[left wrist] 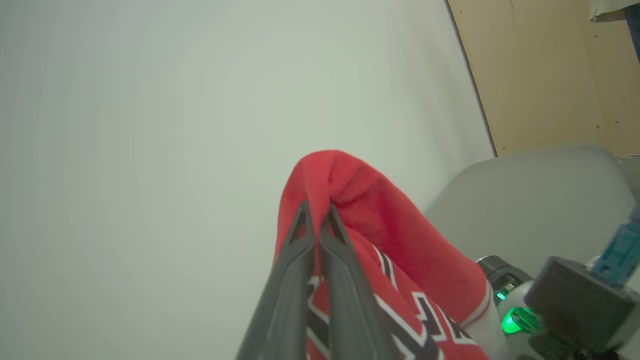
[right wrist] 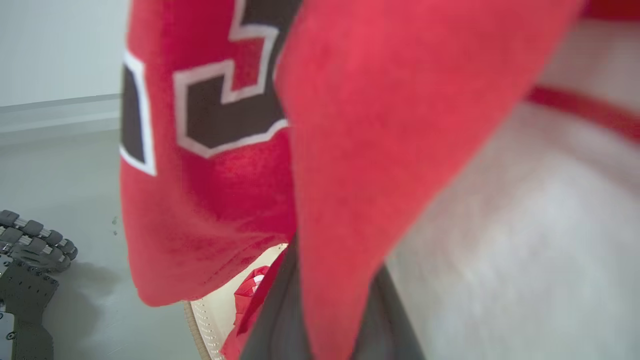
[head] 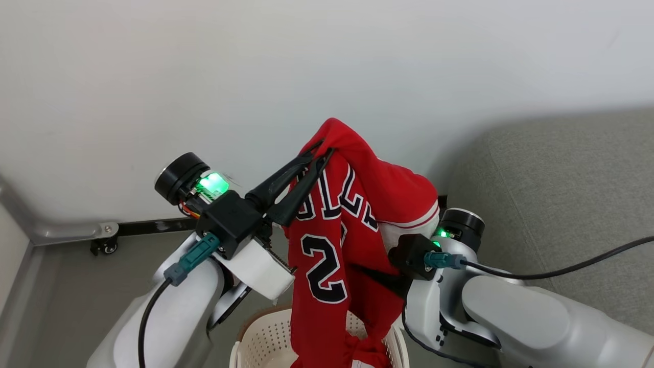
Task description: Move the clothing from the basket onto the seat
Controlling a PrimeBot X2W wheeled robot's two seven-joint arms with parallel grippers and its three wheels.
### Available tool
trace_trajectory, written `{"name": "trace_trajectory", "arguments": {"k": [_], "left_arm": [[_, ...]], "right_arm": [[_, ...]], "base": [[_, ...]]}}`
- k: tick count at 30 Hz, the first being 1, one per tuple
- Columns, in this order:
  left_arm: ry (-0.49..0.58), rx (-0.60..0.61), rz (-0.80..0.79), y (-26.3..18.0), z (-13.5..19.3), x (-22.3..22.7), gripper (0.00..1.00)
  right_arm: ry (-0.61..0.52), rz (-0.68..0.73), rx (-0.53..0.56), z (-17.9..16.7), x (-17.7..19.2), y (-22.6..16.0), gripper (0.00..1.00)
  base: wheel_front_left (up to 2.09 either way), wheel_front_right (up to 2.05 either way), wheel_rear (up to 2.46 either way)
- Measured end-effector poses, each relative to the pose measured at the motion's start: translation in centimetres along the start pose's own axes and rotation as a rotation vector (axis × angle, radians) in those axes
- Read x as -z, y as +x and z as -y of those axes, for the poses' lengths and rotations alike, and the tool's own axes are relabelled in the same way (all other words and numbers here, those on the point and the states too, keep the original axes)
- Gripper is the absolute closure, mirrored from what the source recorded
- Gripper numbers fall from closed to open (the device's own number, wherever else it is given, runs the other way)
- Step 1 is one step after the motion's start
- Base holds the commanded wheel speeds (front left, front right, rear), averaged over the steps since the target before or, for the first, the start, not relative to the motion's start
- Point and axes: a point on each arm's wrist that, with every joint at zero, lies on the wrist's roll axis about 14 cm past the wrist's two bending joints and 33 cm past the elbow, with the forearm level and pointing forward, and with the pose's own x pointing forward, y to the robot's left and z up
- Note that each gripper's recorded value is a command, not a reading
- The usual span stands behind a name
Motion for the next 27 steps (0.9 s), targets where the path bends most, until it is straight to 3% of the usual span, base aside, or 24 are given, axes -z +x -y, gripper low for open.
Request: {"name": "trace_trajectory", "arguments": {"k": [10,20,22,23,27], "left_arm": [[-0.074,-0.083,-0.142,-2.1,-1.9,4.7,1.0],[-0.209,-0.118,-0.278,-4.4,-0.9,9.7,1.0],[-0.246,-0.118,-0.285,-4.4,-0.2,10.2,0.16],[-0.26,-0.115,-0.286,-4.3,0.1,10.3,0.0],[-0.29,-0.102,-0.287,-4.1,1.0,10.7,0.0]], "right_arm": [[0.042,0.009,0.094,2.8,0.3,-2.4,1.0],[0.138,0.083,0.38,10.0,-1.0,-7.6,1.0],[0.142,0.107,0.429,11.3,-1.6,-8.6,1.0],[0.141,0.123,0.451,11.9,-2.1,-9.0,1.0],[0.147,0.179,0.537,13.9,-3.5,-10.9,1.0]], "base": [[0.0,0.0,0.0],[0.0,0.0,0.0],[0.0,0.0,0.0],[0.0,0.0,0.0],[0.0,0.0,0.0]]}}
